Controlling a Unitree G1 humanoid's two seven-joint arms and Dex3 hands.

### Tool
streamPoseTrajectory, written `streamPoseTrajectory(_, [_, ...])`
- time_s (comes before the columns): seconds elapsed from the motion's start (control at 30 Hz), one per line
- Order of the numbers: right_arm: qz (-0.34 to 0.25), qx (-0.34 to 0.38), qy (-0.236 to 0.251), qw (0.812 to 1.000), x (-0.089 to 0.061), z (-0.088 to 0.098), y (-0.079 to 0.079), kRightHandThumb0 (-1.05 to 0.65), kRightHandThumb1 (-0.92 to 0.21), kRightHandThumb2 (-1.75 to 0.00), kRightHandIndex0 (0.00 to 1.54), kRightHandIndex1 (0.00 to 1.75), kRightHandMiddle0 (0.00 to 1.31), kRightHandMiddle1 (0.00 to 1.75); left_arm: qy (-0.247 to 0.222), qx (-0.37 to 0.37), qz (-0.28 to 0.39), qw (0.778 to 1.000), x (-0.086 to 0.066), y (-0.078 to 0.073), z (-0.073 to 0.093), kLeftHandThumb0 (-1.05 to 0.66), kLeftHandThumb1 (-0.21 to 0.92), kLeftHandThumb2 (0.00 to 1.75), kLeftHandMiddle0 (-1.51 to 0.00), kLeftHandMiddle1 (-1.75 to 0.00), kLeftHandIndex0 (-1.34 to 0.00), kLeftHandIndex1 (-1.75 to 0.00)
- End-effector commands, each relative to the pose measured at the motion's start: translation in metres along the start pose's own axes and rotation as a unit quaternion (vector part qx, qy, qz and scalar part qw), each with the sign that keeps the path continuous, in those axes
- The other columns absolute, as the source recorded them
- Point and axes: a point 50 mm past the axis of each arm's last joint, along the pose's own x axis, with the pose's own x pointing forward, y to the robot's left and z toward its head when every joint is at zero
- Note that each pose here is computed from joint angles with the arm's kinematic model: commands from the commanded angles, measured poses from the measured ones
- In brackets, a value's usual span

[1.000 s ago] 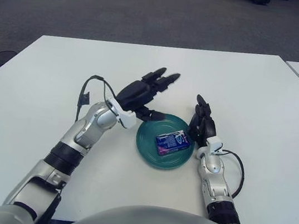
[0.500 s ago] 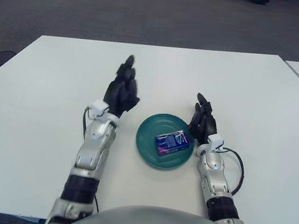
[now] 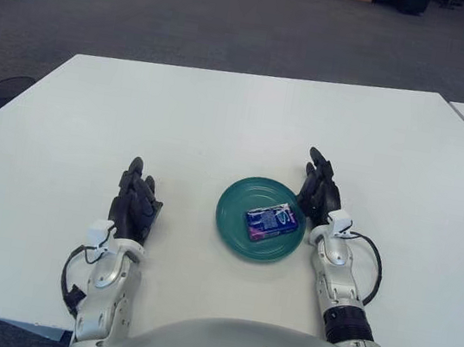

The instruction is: Put the gum into the plate.

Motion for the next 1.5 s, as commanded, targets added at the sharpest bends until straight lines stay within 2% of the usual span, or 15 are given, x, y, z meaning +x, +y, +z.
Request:
streamPoseTrajectory(0.0, [-0.036,-0.006,0.172,0.984,-0.044,-0.065,-0.024,-0.66,-0.92,-0.94,0.17,0.01,0.0,0.37,0.076,-0.001,0.021,0.997,-0.003,-0.01,-0.018,-0.92,0.92,0.94,-0.1,-0.01,0.0,-0.17])
streamPoseTrajectory(0.23, [-0.036,-0.004,0.17,0.985,-0.044,-0.064,-0.026,-0.66,-0.92,-0.94,0.17,0.0,0.0,0.37,0.125,-0.008,0.042,0.991,-0.013,-0.018,-0.03,-0.87,0.92,0.94,-0.09,0.0,0.0,-0.13])
streamPoseTrajectory(0.37, [-0.038,-0.003,0.168,0.985,-0.044,-0.064,-0.027,-0.66,-0.92,-0.94,0.16,0.0,0.0,0.37,0.13,-0.004,0.036,0.991,-0.017,-0.018,-0.032,-0.85,0.92,0.94,-0.09,0.0,0.0,-0.17])
streamPoseTrajectory(0.57, [-0.041,0.0,0.162,0.986,-0.045,-0.063,-0.028,-0.64,-0.92,-0.96,0.15,0.0,0.0,0.38,0.095,0.063,-0.008,0.993,-0.02,-0.017,-0.032,-0.83,0.92,0.96,-0.15,-0.02,0.0,-0.35])
streamPoseTrajectory(0.73, [-0.042,0.002,0.156,0.987,-0.046,-0.062,-0.028,-0.63,-0.92,-0.97,0.13,0.0,0.0,0.38,0.065,0.102,-0.028,0.992,-0.014,-0.01,-0.037,-0.81,0.92,0.98,-0.19,-0.02,0.0,-0.48])
streamPoseTrajectory(0.87, [-0.042,0.004,0.143,0.989,-0.051,-0.058,-0.027,-0.63,-0.92,-0.98,0.12,0.0,0.0,0.38,0.039,0.117,-0.046,0.991,-0.004,-0.005,-0.051,-0.8,0.92,0.99,-0.2,-0.02,0.0,-0.54])
streamPoseTrajectory(1.17, [-0.059,0.0,0.122,0.991,-0.07,-0.051,-0.036,-0.67,-0.92,-1.0,0.12,0.0,0.0,0.38,0.002,0.086,-0.108,0.99,-0.008,-0.012,-0.06,-0.81,0.92,0.99,-0.24,-0.03,0.0,-0.65])
streamPoseTrajectory(1.47, [-0.096,-0.024,0.118,0.988,-0.077,-0.044,-0.056,-0.7,-0.92,-0.99,0.13,0.0,0.0,0.35,0.004,0.016,-0.165,0.986,-0.006,-0.019,-0.066,-0.83,0.92,0.95,-0.31,-0.04,0.0,-0.81])
